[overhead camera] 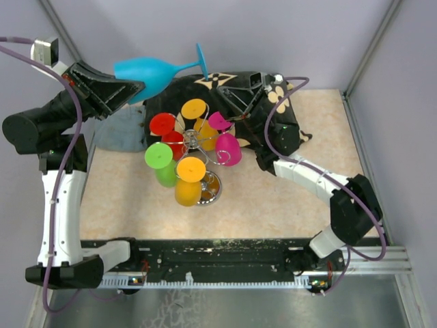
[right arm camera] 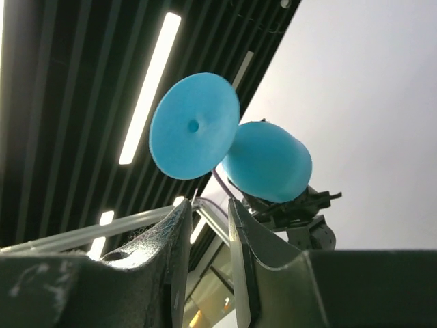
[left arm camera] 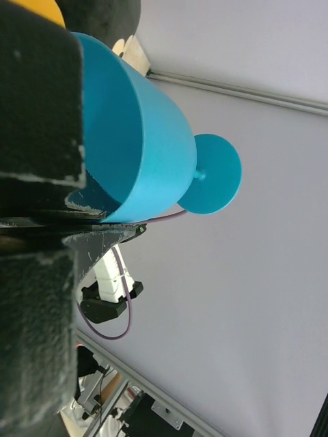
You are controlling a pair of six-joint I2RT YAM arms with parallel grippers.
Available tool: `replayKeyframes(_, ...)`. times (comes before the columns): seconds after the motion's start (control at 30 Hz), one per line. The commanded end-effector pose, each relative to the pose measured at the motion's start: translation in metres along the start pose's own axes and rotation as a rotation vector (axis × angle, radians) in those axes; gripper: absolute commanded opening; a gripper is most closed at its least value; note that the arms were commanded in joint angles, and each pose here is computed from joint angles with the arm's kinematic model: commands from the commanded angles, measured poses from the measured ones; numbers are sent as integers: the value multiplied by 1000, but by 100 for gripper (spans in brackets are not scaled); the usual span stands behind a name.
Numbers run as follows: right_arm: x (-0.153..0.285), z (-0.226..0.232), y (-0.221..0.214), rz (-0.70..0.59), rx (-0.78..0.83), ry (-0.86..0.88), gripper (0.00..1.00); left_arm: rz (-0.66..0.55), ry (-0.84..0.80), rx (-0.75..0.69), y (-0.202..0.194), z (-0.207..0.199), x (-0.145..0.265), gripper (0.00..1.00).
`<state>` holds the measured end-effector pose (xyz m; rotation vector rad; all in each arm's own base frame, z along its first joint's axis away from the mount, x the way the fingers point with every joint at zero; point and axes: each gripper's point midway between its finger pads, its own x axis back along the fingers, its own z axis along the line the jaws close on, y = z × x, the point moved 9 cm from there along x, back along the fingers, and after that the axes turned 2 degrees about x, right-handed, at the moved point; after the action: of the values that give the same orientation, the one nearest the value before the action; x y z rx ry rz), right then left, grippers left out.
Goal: Take the wine glass off the wine glass rack
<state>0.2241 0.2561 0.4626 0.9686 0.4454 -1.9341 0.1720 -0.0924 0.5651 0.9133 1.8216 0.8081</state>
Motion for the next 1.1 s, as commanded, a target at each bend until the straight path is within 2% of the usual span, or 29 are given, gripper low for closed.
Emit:
replayKeyframes(0.0,2,35,-9,66,44,214,31,-42,-31,-99,10,-18,-1,0)
replayKeyframes(0.17,-6,41,-14,145,102,187,39,-44,52,-216,18,-11,1,0)
replayKeyframes(0.3,-13,52,-16,198,248,29,48,-33,211,-356,21,4,7,0)
replayKeyframes(0.5,10,62,1,165,348,-164,52,-40,405,-422,17,23,19,0)
replayKeyframes(0.6,19,67,4,161,430,-294,55,-40,618,-514,22,39,32,0)
replayKeyframes(0.8,32,81,1,180,572,-489,56,-50,1215,-731,27,63,90,0)
replayKeyframes(0.9,41,84,0,167,599,-549,56,24,1394,-761,20,63,114,0)
replayKeyframes(1.07,52,82,4,138,632,-723,56,264,1555,-607,-22,84,148,0)
